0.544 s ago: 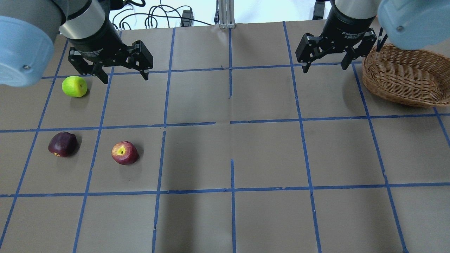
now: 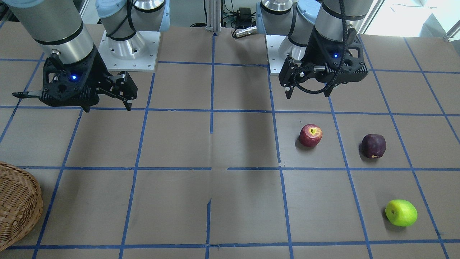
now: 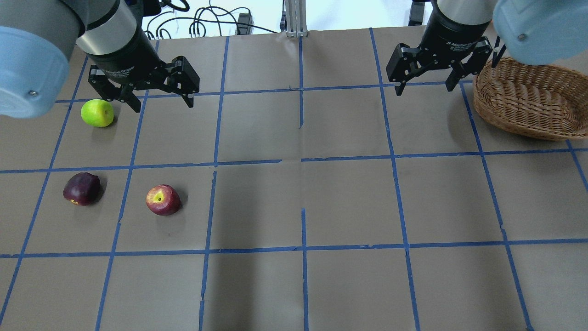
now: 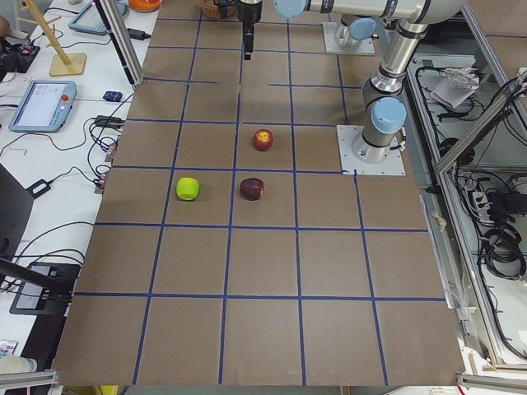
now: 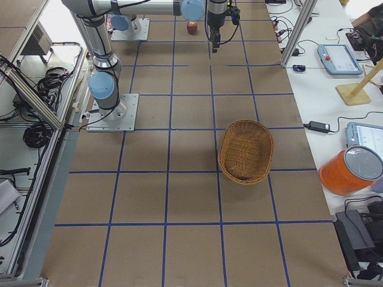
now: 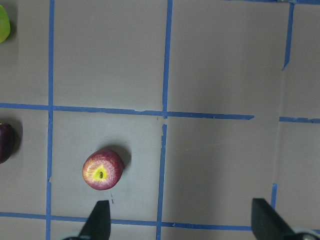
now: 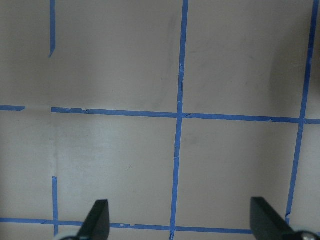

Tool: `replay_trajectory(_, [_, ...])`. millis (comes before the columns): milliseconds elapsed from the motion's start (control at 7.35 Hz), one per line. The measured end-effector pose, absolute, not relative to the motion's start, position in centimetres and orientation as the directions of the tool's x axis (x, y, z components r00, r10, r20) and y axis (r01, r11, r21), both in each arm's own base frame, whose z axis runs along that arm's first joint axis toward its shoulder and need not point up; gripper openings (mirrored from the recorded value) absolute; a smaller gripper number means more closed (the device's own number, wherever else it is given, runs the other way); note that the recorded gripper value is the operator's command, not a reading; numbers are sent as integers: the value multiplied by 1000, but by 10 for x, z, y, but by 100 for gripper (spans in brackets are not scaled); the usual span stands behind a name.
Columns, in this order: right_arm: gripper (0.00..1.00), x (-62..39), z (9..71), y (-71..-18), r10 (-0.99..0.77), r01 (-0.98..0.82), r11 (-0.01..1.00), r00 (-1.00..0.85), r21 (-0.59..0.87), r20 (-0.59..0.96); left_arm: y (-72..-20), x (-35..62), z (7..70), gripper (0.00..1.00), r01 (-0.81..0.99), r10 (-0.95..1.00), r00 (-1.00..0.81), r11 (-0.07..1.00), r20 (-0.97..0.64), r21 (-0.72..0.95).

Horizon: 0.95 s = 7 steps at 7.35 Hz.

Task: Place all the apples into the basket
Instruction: 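Move the left gripper down toward the red-yellow apple, then close the left gripper around the red-yellow apple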

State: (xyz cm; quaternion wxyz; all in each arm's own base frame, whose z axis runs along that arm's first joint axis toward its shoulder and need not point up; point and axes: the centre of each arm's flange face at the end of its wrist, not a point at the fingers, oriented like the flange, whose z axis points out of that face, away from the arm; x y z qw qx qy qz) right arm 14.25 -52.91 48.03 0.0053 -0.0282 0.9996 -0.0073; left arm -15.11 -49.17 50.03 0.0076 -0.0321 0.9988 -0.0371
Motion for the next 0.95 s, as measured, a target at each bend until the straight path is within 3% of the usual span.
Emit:
replay_trajectory(408, [100, 142, 480, -529, -55, -55, 998, -998, -14, -9, -509, -107, 460, 100, -62, -62, -998, 998, -21, -1])
replay_trajectory(952, [100, 142, 480, -530, -57, -57, 998, -998, -13, -8, -480, -30, 295, 100, -34, -34, -999, 997, -12, 72])
